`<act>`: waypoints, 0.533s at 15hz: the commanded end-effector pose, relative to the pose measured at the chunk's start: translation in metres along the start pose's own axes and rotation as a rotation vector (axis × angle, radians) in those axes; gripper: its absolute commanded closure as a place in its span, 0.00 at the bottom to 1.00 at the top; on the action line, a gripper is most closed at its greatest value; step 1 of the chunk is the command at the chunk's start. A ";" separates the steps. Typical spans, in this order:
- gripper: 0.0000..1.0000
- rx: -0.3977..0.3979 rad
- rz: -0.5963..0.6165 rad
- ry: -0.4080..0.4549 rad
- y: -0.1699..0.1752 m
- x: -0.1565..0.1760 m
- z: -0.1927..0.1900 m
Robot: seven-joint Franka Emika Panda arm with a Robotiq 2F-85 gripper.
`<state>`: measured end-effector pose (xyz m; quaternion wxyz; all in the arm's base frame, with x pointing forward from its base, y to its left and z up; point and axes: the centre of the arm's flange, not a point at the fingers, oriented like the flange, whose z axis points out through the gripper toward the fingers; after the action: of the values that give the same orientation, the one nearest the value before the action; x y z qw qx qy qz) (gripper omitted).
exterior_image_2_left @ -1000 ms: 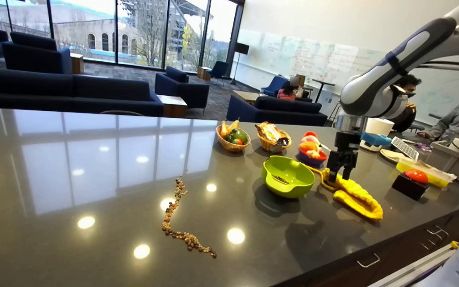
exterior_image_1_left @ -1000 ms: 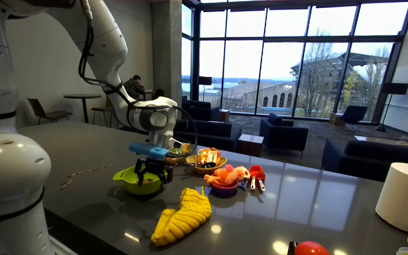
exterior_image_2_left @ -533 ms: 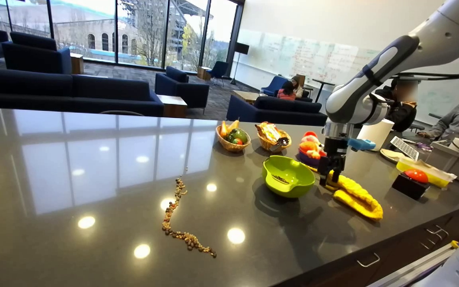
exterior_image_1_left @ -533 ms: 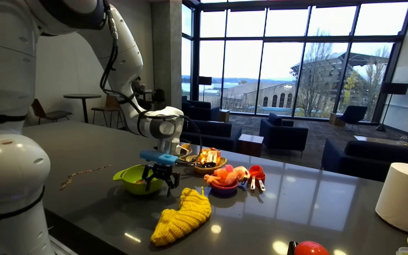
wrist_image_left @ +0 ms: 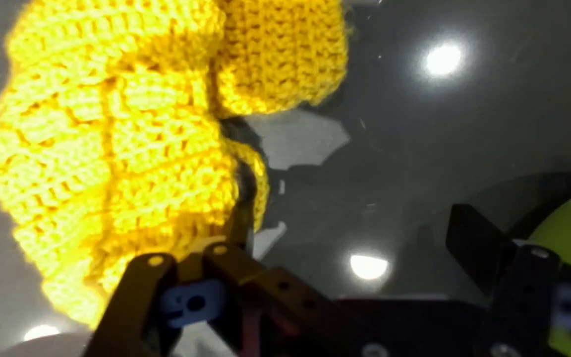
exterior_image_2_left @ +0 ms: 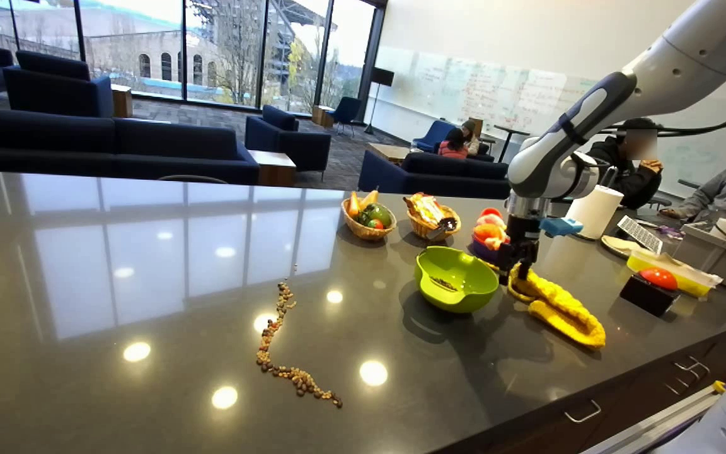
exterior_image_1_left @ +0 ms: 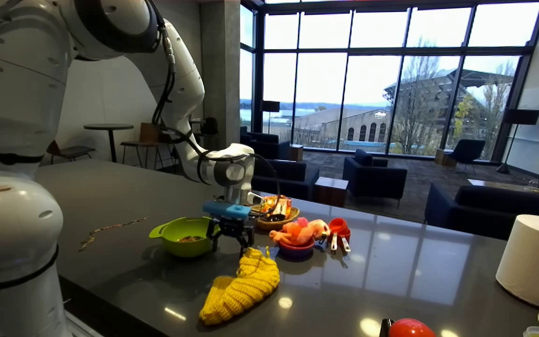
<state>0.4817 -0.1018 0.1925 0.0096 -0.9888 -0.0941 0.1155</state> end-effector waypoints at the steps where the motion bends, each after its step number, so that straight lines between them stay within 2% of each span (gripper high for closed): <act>1: 0.00 -0.002 0.029 0.007 0.017 0.008 0.005; 3: 0.00 -0.017 0.045 0.010 0.019 0.008 0.012; 8: 0.00 -0.123 0.119 0.038 0.034 0.007 0.018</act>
<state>0.4900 -0.1230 0.1744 -0.0233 -0.9925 -0.0632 0.1023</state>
